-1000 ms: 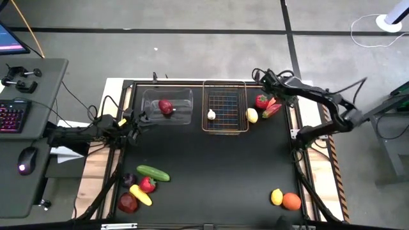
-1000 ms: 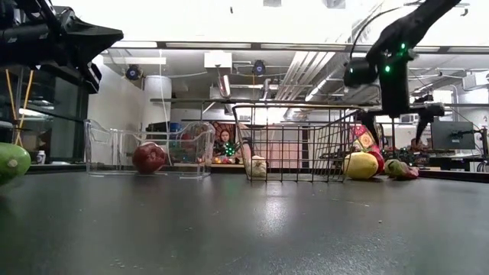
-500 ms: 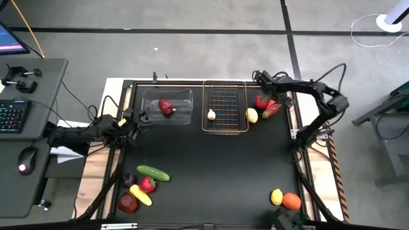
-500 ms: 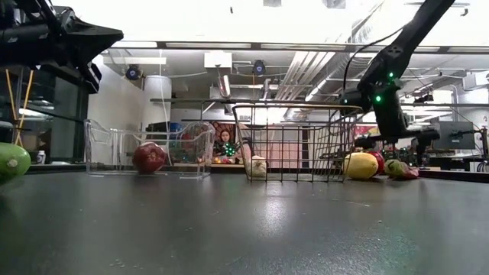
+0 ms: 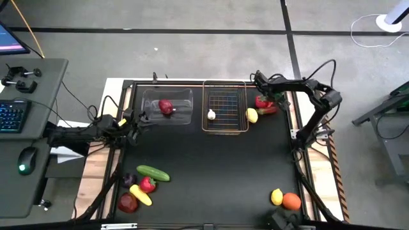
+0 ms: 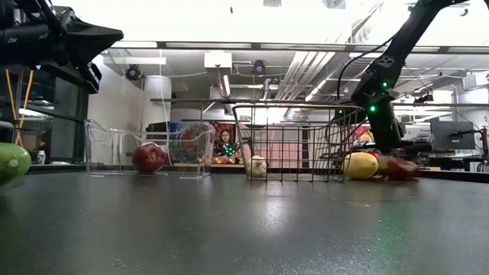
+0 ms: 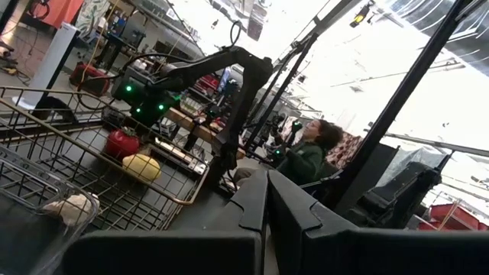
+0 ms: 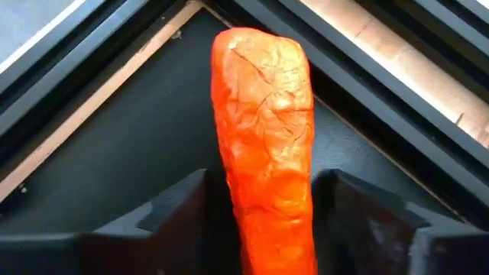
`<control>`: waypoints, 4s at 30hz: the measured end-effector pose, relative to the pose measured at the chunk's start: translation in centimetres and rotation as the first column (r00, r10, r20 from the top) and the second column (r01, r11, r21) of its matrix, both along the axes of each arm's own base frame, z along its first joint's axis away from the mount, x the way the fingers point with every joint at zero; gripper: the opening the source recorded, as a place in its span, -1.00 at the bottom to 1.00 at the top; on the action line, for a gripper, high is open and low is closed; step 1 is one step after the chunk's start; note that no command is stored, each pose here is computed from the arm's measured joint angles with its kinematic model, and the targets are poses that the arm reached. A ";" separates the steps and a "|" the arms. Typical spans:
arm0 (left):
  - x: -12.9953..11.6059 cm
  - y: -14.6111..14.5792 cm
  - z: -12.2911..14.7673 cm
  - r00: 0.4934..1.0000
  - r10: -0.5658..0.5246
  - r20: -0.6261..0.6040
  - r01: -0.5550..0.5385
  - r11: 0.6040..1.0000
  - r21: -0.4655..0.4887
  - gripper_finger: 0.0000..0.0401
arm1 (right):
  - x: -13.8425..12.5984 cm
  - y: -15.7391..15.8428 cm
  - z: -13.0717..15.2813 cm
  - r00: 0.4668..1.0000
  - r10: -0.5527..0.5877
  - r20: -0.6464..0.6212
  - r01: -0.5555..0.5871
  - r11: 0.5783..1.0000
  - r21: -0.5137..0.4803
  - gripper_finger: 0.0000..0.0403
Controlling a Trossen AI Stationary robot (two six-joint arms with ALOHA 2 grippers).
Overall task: Sort produce into baskets
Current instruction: Put the carrot into the gold wire basket, then put the cucumber into the gold wire basket
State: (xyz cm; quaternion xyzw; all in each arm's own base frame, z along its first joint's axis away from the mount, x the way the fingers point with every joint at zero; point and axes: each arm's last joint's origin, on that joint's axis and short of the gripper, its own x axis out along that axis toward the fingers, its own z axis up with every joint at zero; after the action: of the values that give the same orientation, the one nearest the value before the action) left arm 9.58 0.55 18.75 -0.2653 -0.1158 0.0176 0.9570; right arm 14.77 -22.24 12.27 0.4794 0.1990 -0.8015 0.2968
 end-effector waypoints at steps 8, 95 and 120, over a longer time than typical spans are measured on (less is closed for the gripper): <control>0.0 0.0 0.0 1.000 0.000 0.000 0.000 1.000 0.000 -1.00 | 0.1 1.8 1.6 0.989 0.120 -0.090 -0.116 0.992 0.049 -0.50; 9.3 -8.6 9.5 0.162 -0.529 -0.833 0.585 0.731 -0.350 0.03 | 2.5 20.6 30.3 -0.391 0.918 -0.064 -0.634 -0.319 -0.704 0.47; 12.8 -16.0 -3.2 -0.158 0.037 -0.987 0.649 0.757 -0.075 0.07 | -1.3 22.8 29.9 -0.505 0.850 -0.148 -0.650 -0.488 -0.583 0.47</control>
State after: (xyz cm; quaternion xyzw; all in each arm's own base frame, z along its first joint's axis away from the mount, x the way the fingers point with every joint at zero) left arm 22.42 -15.47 15.57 0.0520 0.6798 -0.0694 0.7283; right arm 13.46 0.52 42.19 0.1730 0.2486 -0.0422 0.9521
